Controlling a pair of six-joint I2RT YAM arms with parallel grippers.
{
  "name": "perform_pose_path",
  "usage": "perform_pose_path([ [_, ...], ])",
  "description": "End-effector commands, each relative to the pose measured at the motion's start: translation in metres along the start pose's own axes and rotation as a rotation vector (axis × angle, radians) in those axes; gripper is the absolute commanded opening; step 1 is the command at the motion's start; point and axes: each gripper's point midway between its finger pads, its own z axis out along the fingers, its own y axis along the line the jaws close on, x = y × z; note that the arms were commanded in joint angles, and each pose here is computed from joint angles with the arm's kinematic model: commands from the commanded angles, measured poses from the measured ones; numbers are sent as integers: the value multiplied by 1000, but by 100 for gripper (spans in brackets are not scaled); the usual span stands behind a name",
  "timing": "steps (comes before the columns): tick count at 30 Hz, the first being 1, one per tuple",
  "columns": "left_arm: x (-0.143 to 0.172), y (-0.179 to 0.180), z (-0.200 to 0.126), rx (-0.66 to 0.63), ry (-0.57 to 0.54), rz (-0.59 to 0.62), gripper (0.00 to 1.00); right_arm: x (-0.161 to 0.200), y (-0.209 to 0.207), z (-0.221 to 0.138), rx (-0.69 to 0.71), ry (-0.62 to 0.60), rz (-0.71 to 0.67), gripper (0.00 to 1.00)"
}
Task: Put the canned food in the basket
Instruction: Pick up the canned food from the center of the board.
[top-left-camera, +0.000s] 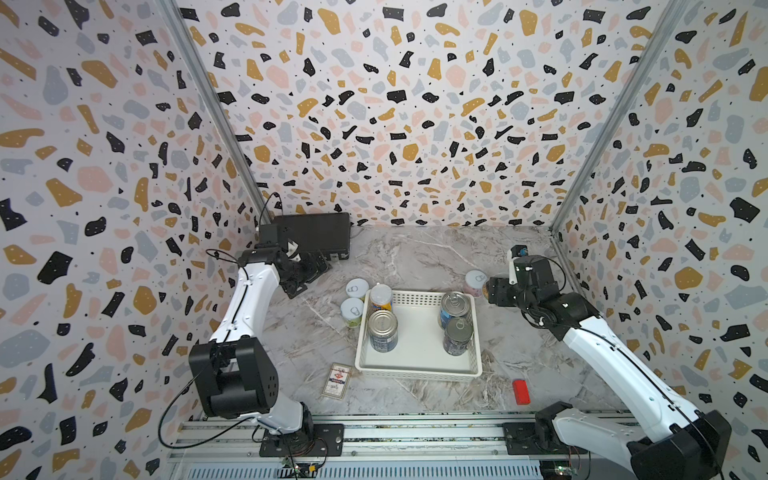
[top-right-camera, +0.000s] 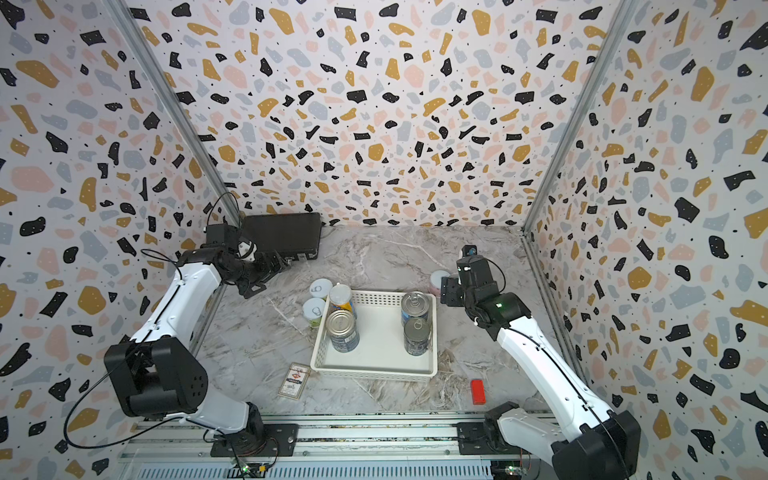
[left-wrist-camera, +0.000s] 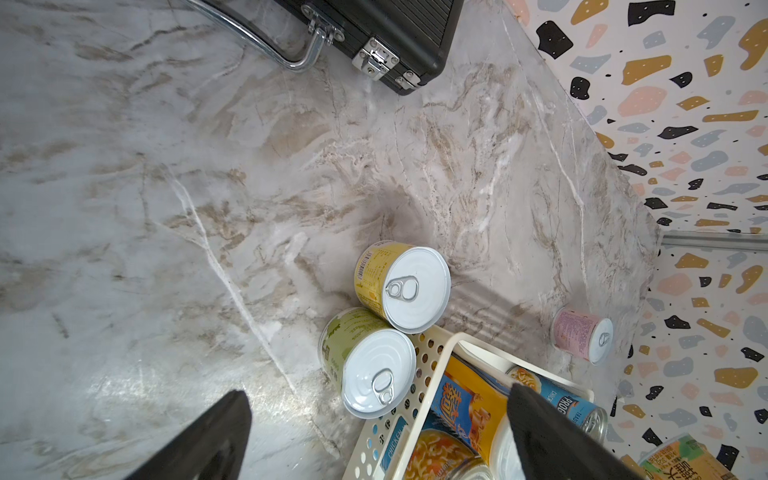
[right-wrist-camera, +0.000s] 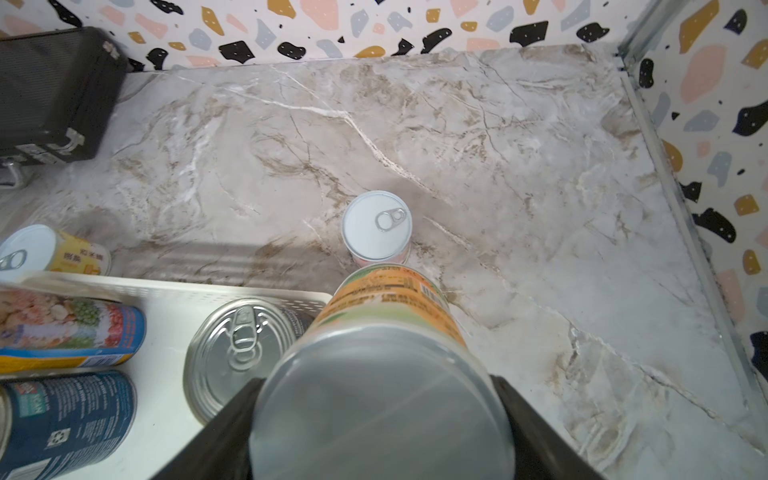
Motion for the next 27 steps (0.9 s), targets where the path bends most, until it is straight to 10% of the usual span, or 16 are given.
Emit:
perform_pose_path([
  [1, -7, -9, -7, 19, -20, 31, 100, -45, 14, -33, -45, -189, -11, 27],
  [27, -7, -13, -7, 41, -17, 33, 100, 14, 180, -63, -380, -29, -407, 25],
])
